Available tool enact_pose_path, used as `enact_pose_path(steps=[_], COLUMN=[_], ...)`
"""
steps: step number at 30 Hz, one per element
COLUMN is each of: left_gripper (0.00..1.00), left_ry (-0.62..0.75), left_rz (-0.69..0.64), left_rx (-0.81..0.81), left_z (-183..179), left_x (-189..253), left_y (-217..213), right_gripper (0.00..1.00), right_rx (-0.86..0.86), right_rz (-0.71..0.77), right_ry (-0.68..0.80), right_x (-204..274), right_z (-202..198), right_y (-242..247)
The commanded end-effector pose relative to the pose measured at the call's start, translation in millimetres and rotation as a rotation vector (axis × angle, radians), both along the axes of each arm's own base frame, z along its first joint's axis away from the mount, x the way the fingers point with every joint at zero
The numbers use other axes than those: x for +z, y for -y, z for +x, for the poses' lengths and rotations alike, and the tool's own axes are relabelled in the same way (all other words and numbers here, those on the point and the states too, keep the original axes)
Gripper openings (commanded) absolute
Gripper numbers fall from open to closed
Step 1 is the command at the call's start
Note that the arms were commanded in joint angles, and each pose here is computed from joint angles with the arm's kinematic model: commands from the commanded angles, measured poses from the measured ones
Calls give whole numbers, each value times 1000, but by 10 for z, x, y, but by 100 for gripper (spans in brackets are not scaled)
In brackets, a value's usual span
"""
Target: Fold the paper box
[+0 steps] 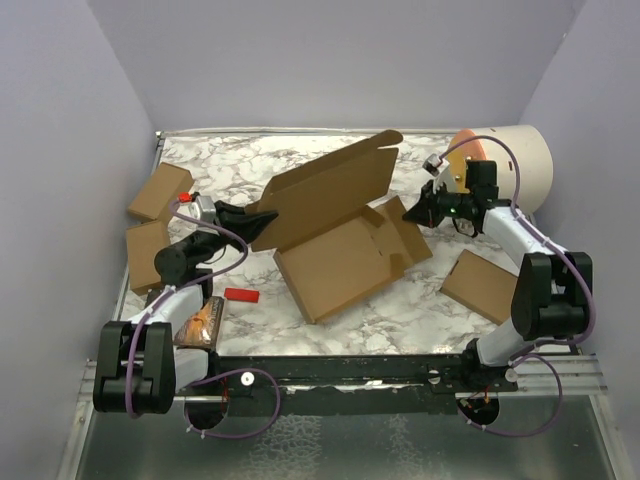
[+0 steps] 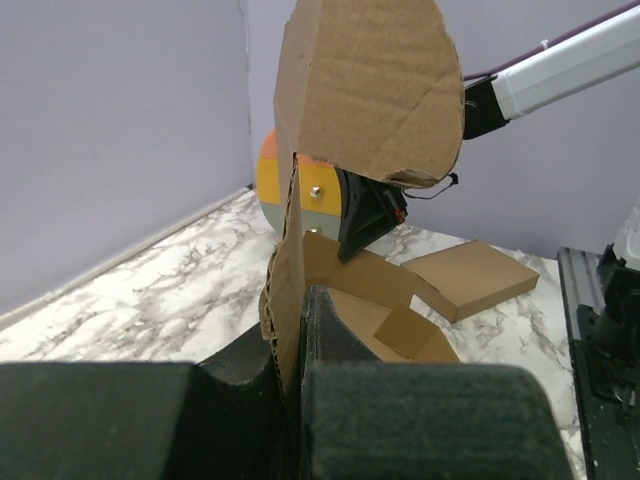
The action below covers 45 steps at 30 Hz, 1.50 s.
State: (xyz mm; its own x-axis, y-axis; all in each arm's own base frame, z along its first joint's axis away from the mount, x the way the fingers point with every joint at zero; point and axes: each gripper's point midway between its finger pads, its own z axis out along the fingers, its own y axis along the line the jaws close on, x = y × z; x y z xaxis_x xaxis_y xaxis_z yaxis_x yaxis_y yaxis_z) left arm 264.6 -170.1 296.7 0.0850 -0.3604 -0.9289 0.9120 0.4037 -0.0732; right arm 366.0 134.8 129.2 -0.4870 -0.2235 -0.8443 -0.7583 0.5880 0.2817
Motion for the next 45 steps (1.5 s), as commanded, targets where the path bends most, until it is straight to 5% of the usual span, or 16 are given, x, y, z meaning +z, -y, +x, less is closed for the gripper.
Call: enact_pose_path(steps=[1, 16, 23, 45], left_gripper=[0, 0, 0, 0], left_ry=[111, 115, 139, 117], left_rz=[-17, -2, 9, 54], left_rx=[69, 75, 37, 2], left_z=[148, 436, 384, 331], left_x=[249, 231, 136, -65], left_y=[-53, 119, 200, 264], right_gripper=[1, 1, 1, 23], right_rx=[53, 55, -81, 5], right_rz=[59, -62, -154, 8], right_ry=[77, 178, 135, -40], right_x=[496, 773, 425, 54], right_z=[42, 207, 433, 120], right_y=[-102, -524, -388, -431])
